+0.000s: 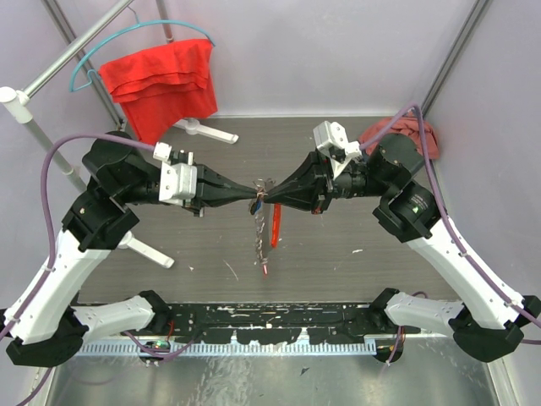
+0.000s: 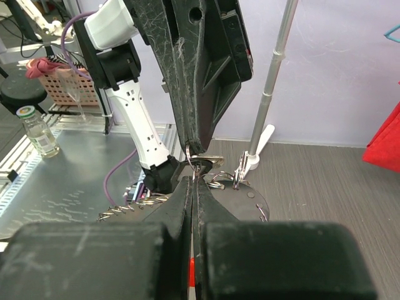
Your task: Put the keys on the keyring
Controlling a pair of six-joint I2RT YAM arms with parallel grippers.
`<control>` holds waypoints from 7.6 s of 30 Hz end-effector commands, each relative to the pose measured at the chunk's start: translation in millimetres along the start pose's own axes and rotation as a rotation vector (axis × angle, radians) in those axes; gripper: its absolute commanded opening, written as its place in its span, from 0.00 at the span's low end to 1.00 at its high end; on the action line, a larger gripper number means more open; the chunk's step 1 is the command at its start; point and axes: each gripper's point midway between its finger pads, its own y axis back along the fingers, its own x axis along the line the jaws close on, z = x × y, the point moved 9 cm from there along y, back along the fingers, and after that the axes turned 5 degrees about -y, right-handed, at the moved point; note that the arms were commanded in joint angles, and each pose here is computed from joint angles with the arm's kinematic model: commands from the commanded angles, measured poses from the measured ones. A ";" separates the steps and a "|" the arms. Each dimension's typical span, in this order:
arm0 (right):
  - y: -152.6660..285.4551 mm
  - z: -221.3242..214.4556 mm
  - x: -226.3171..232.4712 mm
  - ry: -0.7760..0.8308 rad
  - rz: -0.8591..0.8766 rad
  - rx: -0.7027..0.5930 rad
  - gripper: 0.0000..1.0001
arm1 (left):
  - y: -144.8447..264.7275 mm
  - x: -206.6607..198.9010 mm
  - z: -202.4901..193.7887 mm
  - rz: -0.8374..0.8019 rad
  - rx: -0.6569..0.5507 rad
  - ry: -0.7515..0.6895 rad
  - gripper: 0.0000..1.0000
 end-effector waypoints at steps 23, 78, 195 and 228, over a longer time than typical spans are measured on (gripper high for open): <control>10.8 34.6 14.7 0.137 -0.049 -0.124 0.01 | 1.2 -0.9 8.5 -0.008 -0.007 -0.006 0.00; 17.8 34.1 18.5 0.231 -0.070 -0.145 0.01 | 3.5 4.5 16.0 0.098 -0.058 -0.031 0.33; 24.7 -47.6 -21.2 0.124 -0.246 0.249 0.32 | -31.1 1.9 -57.0 0.039 0.629 -0.050 0.00; 15.3 -60.8 -32.3 0.101 -0.218 0.249 0.27 | -35.2 0.1 -50.2 0.024 0.569 -0.054 0.00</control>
